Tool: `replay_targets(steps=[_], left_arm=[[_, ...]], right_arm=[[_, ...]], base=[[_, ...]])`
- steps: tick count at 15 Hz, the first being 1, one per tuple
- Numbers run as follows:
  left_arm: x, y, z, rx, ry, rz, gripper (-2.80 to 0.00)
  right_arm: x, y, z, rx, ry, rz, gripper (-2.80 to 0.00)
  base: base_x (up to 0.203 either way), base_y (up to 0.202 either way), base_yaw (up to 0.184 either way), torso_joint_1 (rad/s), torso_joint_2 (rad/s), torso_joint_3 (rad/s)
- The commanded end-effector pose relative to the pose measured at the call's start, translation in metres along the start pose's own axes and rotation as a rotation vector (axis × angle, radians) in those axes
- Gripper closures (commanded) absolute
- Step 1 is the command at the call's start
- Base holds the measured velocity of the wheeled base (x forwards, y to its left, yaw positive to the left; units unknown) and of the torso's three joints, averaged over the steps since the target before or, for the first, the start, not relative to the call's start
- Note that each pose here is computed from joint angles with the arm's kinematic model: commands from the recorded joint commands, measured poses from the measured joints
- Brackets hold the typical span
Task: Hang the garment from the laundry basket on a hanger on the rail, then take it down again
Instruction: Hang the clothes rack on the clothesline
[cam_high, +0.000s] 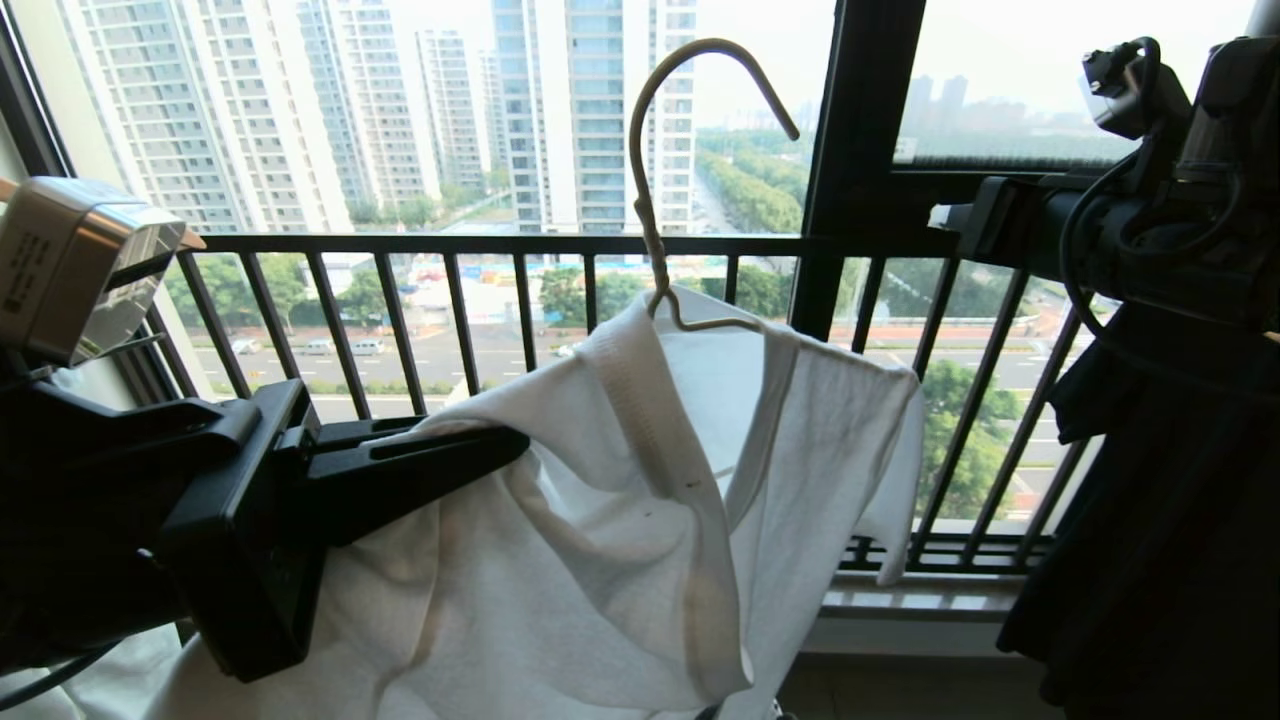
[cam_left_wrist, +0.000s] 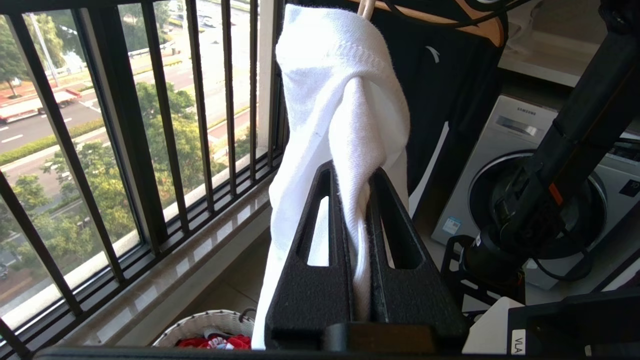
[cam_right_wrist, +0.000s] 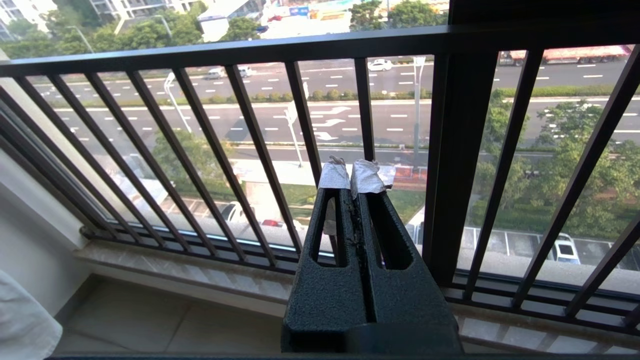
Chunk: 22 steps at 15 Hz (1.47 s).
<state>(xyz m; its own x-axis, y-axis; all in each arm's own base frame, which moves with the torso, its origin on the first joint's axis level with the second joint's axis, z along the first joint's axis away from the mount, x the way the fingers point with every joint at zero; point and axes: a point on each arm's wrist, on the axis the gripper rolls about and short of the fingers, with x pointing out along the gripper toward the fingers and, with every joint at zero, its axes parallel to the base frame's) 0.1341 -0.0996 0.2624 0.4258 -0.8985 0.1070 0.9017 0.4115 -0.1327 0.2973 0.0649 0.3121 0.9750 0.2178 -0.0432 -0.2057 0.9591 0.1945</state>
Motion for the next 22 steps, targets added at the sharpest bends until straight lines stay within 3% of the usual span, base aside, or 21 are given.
replay_targets(steps=[1, 16, 22], left_arm=[[0.0003, 0.0002, -0.0002, 0.001, 0.000, -0.003, 0.00], [0.0013, -0.0006, -0.0008, -0.001, 0.003, -0.010, 0.00], [0.0028, 0.0006, -0.0021, -0.007, 0.010, -0.009, 0.00]], right_arm=[[0.0007, 0.0002, -0.0020, -0.002, 0.006, 0.002, 0.00], [0.0006, -0.0003, -0.0070, -0.030, 0.022, 0.003, 0.00], [-0.0018, 0.0002, -0.0050, -0.030, 0.015, 0.006, 0.00]], base=[[0.000, 0.000, 0.000, 0.273, -0.61, -0.336], [0.000, 0.000, 0.000, 0.175, -0.37, -0.193], [0.000, 0.000, 0.000, 0.017, -0.04, -0.018]])
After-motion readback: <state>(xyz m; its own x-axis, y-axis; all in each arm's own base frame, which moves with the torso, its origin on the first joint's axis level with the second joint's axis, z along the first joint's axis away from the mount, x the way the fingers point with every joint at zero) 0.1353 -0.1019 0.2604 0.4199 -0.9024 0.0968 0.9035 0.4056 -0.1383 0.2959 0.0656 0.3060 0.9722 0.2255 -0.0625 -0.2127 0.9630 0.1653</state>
